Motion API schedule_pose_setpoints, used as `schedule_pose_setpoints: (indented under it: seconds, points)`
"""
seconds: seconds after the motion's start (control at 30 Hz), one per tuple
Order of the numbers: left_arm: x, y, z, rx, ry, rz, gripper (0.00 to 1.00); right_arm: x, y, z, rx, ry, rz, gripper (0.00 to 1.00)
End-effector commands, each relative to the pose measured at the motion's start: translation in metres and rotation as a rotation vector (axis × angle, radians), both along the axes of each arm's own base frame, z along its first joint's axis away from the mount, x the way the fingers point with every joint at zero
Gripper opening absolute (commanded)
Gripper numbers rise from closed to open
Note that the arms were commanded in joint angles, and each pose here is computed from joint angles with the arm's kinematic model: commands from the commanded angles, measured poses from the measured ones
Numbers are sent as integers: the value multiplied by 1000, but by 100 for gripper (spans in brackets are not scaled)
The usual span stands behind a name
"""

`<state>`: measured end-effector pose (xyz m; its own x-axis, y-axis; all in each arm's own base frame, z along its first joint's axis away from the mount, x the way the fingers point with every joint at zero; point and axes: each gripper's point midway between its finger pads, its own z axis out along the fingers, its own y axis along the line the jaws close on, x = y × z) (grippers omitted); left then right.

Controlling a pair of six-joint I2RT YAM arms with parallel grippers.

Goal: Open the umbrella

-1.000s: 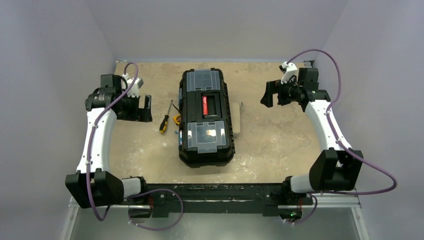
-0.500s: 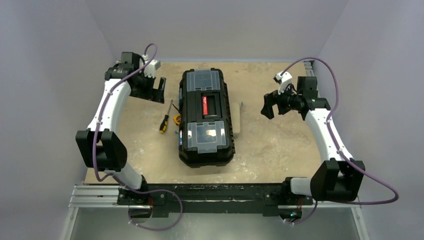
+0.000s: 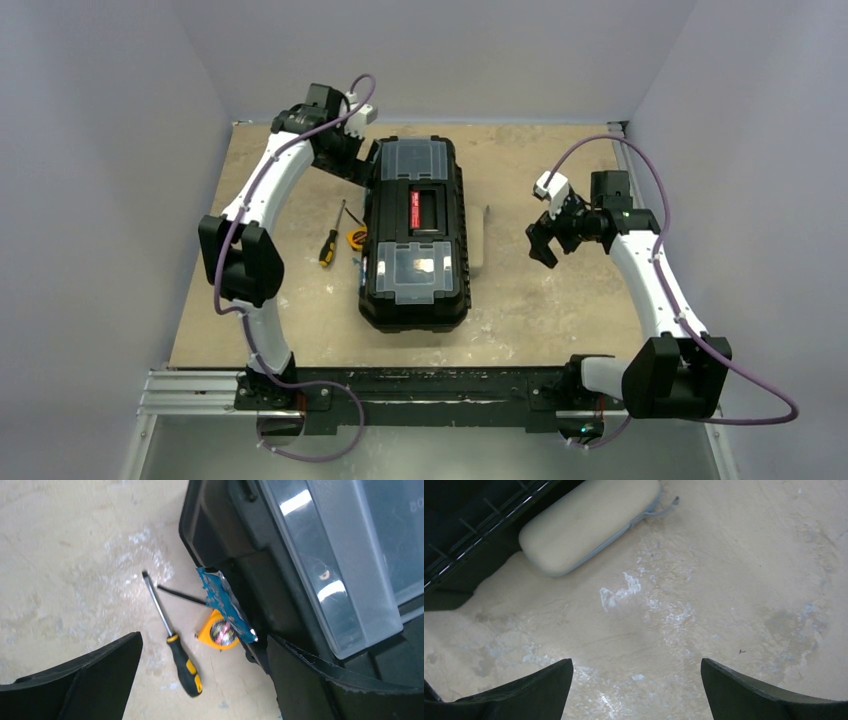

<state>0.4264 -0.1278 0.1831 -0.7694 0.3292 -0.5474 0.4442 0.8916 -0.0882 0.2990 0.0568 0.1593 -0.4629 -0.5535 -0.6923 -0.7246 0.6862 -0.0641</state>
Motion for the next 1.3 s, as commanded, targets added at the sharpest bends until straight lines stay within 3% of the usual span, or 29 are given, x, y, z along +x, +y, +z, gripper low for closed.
schedule_pose_setpoints:
  seconds: [0.0,0.3,0.4,0.5,0.6,0.67,0.77,0.9,1.07,1.27]
  points:
    - [22,-68,25,-120,-86,-107,95,-24,6,-5,-30,-1,145,99]
    - [74,-135,23,-255,-142,-185,92,-26,13,-12,0,19,189,96]
    - [88,-126,44,-271,-194,-136,93,-31,21,-9,37,8,224,94]
    - [84,-87,90,-314,-265,-74,93,-30,27,-11,71,-15,193,86]
    - [46,-38,119,-334,-327,-53,93,-38,39,-16,90,-37,230,82]
    - [0,-14,123,-268,-359,-115,93,-42,47,-15,111,-53,250,80]
    - [-86,2,105,-184,-310,-251,93,-46,61,-12,127,-78,269,79]
    - [-182,-1,75,-251,-225,-325,92,-50,75,-12,141,-88,265,78]
    - [-236,-15,43,-334,-77,-268,86,-50,79,-18,142,-70,255,77]
    - [-263,-31,9,-272,41,-322,81,-52,74,-23,105,-50,253,77]
